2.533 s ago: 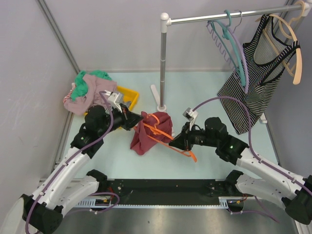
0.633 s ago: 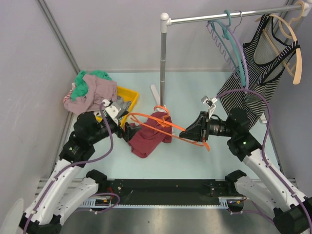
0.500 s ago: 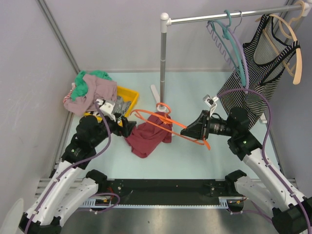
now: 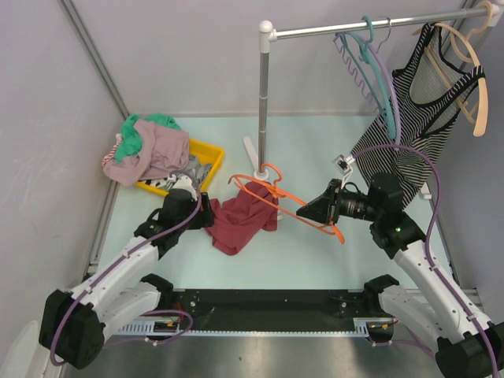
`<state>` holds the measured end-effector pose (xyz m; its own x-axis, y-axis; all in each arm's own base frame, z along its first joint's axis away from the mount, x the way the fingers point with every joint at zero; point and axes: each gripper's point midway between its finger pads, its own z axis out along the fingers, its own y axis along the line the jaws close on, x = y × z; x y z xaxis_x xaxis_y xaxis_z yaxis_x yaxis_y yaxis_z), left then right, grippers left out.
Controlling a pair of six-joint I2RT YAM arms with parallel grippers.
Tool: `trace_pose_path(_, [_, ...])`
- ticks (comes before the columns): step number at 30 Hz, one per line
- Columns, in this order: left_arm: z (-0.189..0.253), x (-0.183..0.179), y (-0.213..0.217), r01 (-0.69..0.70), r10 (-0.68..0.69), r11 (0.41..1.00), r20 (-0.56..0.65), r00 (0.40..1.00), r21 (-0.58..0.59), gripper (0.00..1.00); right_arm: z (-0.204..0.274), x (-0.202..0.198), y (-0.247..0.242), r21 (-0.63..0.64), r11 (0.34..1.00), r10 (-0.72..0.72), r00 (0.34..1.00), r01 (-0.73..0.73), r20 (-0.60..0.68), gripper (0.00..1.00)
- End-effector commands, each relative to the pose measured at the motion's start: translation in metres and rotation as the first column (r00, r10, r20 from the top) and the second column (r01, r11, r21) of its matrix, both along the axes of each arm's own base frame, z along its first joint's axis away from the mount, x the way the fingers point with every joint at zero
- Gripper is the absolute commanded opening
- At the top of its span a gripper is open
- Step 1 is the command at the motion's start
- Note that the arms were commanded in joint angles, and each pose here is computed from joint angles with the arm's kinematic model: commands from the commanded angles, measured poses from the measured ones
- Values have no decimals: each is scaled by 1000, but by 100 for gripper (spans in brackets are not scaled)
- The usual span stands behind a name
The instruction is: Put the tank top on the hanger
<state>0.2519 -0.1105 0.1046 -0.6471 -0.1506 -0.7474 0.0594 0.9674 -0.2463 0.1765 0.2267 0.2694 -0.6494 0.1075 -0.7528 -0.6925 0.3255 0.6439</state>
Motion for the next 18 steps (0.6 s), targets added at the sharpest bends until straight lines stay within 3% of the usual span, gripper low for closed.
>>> trace_pose_path(1, [-15,15,-3,-79,79,996,-3,997,-52,71,16,-4,-3,25,1000,-5,997,3,73,0])
trace_pose_path(6, [-38,19,3,-119,118,993,-53,992,-15,71,14,-9,-4,17,1000,4,997,-5,75,0])
trace_pose_path(12, [-53,27,5,-119,122,992,-82,989,36,63,7,-11,-5,11,1000,8,998,-9,63,0])
trace_pose_path(16, [-71,22,13,-121,132,989,-134,982,86,52,9,-13,-5,17,1000,10,998,-11,70,0])
trace_pose_path(18, [-73,21,17,-129,140,988,-135,981,81,39,12,-18,-4,27,999,37,997,-39,64,0])
